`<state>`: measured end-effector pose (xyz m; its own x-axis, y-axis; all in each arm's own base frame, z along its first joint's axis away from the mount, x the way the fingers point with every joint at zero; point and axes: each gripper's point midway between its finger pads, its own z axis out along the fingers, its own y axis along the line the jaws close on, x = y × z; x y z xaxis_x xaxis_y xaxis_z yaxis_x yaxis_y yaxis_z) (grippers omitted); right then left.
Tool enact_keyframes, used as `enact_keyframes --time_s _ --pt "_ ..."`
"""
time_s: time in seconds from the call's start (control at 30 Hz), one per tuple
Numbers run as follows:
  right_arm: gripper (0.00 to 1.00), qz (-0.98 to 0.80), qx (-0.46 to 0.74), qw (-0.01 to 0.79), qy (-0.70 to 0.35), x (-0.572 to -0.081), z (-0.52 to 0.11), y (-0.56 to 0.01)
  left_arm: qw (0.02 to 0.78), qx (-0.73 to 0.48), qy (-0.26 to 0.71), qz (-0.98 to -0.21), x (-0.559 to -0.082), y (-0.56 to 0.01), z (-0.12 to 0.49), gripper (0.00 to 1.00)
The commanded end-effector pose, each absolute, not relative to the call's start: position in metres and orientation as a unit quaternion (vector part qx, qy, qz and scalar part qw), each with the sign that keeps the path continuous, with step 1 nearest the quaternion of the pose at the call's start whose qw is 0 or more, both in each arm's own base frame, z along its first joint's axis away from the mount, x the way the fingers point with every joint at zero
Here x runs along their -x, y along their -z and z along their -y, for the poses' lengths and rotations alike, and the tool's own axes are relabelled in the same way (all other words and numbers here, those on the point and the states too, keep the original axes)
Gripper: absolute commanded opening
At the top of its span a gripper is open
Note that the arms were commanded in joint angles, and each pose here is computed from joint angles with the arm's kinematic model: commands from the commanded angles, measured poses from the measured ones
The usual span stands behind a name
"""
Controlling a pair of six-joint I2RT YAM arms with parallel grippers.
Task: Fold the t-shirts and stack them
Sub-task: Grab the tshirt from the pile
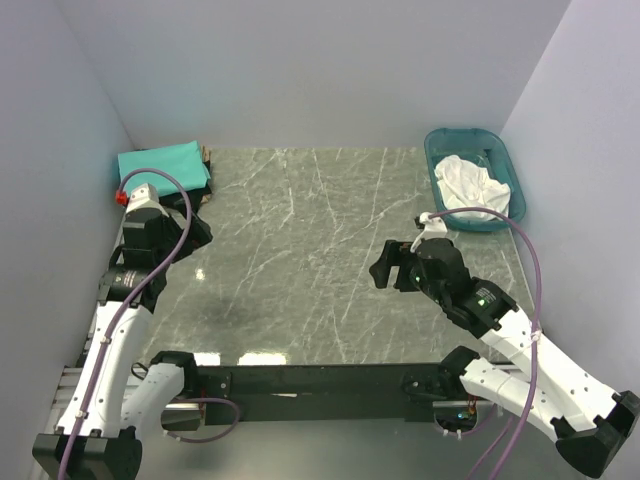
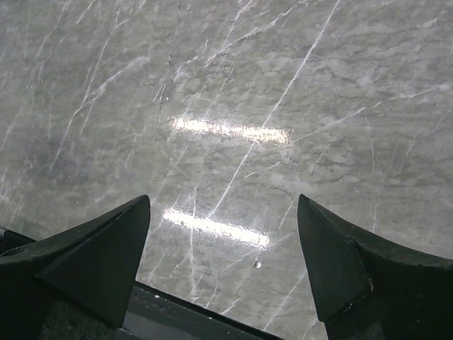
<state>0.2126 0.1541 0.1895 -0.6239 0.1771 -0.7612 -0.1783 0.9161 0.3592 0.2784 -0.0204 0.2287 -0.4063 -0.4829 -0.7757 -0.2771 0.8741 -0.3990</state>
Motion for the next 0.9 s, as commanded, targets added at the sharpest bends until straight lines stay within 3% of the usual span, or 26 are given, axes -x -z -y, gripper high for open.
enact_keyframes --time_s 0.0,0.2,0.47,0.67,0.87 --pt "0.91 -0.879 0.004 0.429 -0.21 -0.21 -0.157 -0.187 0.512 0.247 0.1 -0.817 -0.284 -0.24 0.016 0.99" --pt "0.94 -0.88 -0.005 0.426 -0.211 -0.211 -0.157 -0.186 0.504 0.267 0.102 -0.815 -0.295 -0.234 0.015 0.98" --pt "1.0 -0.871 -0.024 0.438 -0.223 -0.231 -0.17 -0.205 0.55 0.31 0.106 -0.768 -0.311 -0.252 0.005 0.97" --pt "1.0 -0.846 -0.078 0.489 -0.197 -0.295 -0.152 -0.232 0.539 0.328 0.093 -0.77 -0.343 -0.243 0.002 0.97" --pt "0.98 -0.839 -0.205 0.489 -0.118 -0.39 -0.072 -0.24 0.549 0.32 0.083 -0.768 -0.377 -0.252 0.001 0.98"
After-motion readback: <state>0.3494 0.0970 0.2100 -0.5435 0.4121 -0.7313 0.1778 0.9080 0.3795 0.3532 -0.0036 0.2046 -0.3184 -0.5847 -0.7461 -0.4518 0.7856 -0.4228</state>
